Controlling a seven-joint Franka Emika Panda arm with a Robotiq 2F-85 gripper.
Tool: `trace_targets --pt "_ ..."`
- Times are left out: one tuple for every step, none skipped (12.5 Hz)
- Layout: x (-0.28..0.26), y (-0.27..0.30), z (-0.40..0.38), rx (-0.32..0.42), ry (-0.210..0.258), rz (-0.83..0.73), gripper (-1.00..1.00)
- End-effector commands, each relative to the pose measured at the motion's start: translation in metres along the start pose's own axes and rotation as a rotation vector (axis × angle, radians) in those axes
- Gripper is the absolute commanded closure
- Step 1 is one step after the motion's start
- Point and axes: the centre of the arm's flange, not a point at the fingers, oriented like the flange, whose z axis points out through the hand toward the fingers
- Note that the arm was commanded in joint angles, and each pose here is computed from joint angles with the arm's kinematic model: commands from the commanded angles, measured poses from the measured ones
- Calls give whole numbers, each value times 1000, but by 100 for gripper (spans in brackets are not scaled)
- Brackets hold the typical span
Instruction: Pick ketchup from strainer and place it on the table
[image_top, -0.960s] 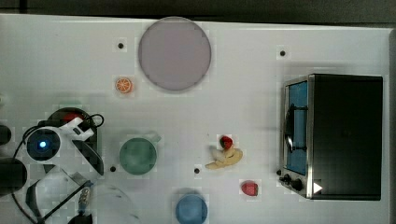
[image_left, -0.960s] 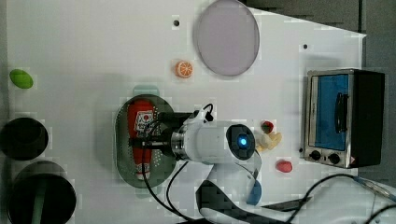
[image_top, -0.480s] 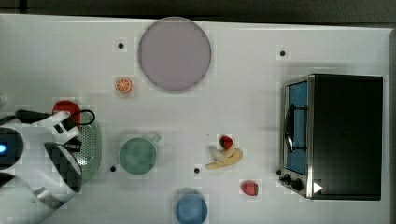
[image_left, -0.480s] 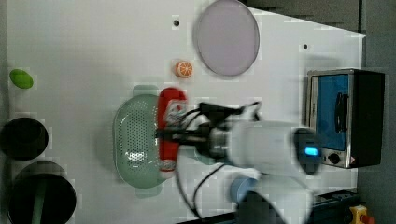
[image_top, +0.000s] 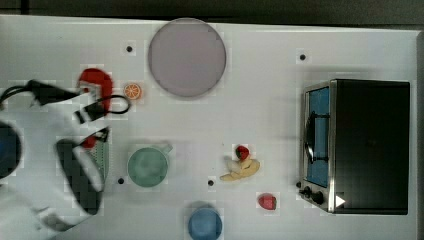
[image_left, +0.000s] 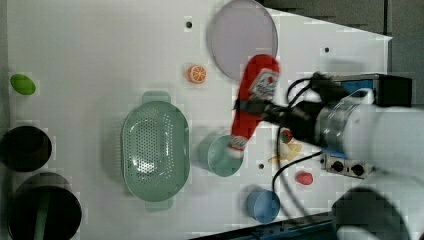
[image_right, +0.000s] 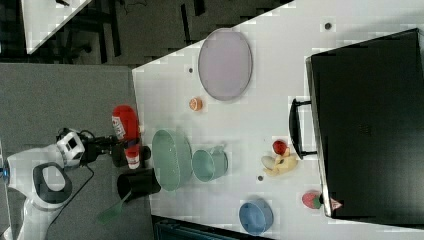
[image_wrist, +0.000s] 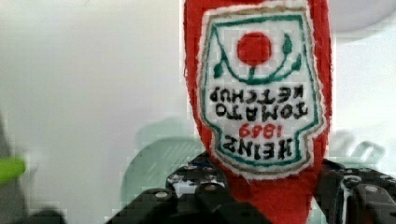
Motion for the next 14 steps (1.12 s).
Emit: trace_targets --pt "64 96 25 -86 -76 206 -12" --pt "78 120 26 -94 -76 246 -12" --pt "91 143 28 -102 -75 294 -12" --pt "101 167 31 -111 -79 340 -12" --pt "109 191 37 -123 -87 384 -12" --pt "114 213 45 -136 -100 416 -12" --pt "117 233 55 -146 -115 437 -12" --pt "120 250 65 -154 -128 447 -12" --pt "121 264 77 -161 -142 458 -12" --pt "121 275 89 -165 -151 469 -12" --pt "118 284 105 -176 -171 482 -12" --pt "113 291 123 -187 -195 491 -12" --pt "107 297 143 -195 -212 495 -21" --pt "101 300 162 -195 -219 496 -40"
